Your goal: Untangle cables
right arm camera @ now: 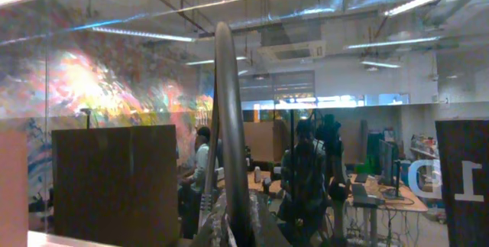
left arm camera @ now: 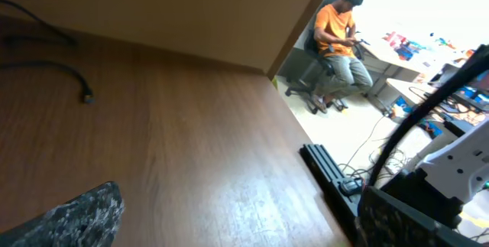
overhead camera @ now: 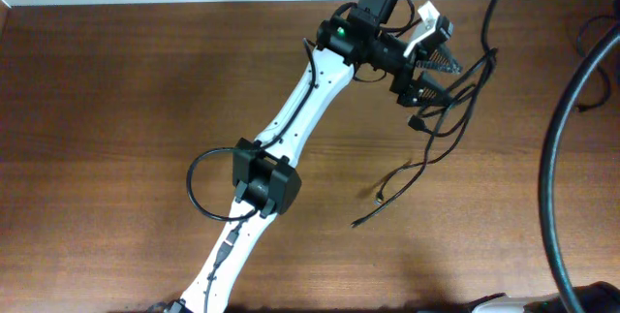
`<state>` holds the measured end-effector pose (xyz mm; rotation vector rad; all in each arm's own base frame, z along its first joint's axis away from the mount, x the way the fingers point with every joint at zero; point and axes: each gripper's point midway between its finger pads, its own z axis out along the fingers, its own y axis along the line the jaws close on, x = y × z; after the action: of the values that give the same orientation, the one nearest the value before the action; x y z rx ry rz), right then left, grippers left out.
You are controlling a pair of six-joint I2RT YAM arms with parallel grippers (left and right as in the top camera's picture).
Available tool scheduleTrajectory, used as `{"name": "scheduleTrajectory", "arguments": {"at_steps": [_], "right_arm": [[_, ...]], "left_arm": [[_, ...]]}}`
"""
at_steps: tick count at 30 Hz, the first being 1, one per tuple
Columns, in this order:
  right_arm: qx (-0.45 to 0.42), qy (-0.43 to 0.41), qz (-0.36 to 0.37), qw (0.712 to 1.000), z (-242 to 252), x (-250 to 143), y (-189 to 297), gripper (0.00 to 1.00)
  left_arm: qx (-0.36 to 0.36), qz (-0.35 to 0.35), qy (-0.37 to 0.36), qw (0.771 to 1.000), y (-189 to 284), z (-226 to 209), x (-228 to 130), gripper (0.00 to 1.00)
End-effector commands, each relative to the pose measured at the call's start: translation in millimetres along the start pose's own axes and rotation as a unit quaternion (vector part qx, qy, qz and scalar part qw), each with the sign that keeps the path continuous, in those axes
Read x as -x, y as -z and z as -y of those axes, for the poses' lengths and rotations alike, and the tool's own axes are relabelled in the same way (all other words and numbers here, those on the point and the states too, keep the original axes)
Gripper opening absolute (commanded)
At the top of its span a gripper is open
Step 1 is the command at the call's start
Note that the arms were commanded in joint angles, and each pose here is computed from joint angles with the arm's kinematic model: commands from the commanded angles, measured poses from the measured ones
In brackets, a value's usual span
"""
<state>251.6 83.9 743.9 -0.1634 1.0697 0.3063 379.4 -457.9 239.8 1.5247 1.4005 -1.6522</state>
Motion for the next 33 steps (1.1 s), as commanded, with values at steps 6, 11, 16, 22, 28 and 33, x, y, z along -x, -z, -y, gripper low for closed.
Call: {"name": "scheduleTrajectory", "arguments": {"at_steps": [6, 11, 16, 22, 28, 33], "right_arm": [[-0.007, 0.011, -0.01, 1.0, 2.8, -10.3, -8.9, 0.04], [-0.007, 0.011, -0.021, 1.0, 3.0, -22.7, -19.0, 0.04], [-0.007, 0.011, -0.028, 1.0, 3.2, -28.2, -21.7, 0.04], [-0.008, 0.012, -0.031, 0.999, 3.8, -29.6, -21.6, 0.04], [-0.027, 0.013, -0.036, 0.999, 10.4, -31.7, -21.0, 0.04], [-0.047, 0.029, -0.053, 0.997, 17.4, -39.2, -19.7, 0.04]], "left_arm": [[0.005, 0.007, 0.001, 1.0, 11.7, -1.6, 4.5, 0.99], [-0.09, 0.044, -0.004, 0.995, 7.4, 32.4, 18.1, 0.99], [-0.103, 0.041, 0.007, 0.994, -1.6, 38.8, 17.6, 0.99], [-0.106, 0.037, 0.043, 0.993, -3.2, 42.0, 12.7, 0.61], [-0.056, 0.035, 0.043, 0.997, 22.3, 20.0, 9.3, 0.0], [0.125, 0.01, 0.119, 0.985, 98.8, -44.0, -10.0, 0.0]]}}
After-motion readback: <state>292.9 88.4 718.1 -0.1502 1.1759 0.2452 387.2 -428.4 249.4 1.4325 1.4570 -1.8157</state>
